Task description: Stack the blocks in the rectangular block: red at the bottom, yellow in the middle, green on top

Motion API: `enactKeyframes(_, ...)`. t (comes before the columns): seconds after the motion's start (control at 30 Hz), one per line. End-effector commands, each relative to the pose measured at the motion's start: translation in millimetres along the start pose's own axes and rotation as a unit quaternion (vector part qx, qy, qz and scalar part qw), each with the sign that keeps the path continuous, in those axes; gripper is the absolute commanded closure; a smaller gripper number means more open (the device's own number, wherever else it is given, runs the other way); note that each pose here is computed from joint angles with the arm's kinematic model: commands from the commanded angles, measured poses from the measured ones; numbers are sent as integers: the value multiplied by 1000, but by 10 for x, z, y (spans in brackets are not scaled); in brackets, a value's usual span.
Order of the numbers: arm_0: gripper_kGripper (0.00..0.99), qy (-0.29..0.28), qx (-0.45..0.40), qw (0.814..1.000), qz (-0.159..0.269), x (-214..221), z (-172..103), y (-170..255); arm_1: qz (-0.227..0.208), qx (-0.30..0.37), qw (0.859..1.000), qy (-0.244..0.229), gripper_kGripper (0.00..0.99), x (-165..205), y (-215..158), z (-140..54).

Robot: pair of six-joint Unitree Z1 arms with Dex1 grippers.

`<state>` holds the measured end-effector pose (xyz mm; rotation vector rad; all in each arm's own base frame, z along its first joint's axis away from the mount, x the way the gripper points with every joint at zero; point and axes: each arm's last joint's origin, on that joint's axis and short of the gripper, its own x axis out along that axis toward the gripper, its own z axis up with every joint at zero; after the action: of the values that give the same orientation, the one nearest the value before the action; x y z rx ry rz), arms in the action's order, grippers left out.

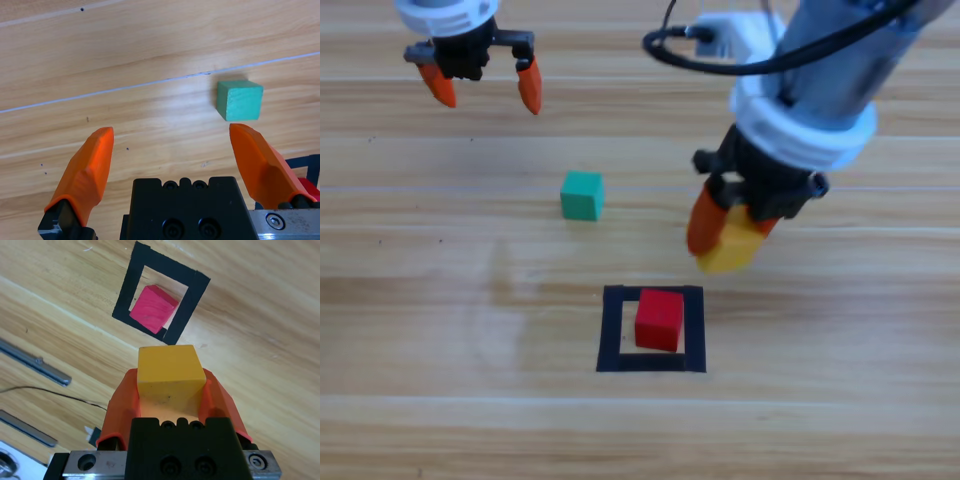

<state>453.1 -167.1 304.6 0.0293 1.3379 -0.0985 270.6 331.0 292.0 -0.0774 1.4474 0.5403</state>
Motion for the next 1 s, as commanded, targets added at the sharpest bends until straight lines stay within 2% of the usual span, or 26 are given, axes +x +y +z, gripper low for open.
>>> enactKeyframes(0.03, 0, 67, 1, 998, 13, 536, -58, -270, -38, 10, 998, 40, 990, 453, 294, -59)
enactKeyframes(0.2, 0, 80, 5, 997, 10, 626, -152, -538, -60, 27, 997, 39, 990, 616, 350, -45)
enactKeyframes(0.33, 0, 68, 19, 998, -7, 544, -201, -789, -75, 38, 996, 37, 990, 743, 376, -26)
enactKeyframes(0.5, 0, 72, 17, 997, -3, 533, -241, -835, -79, 40, 996, 27, 990, 781, 414, 17)
enactKeyframes(0.7, 0, 57, -3, 998, 1, 344, -196, -618, -75, 57, 995, 34, 990, 875, 521, 66)
enactKeyframes(1.0, 2, 50, -31, 998, 7, 173, -119, -144, -94, 86, 991, 40, 990, 1052, 511, 111)
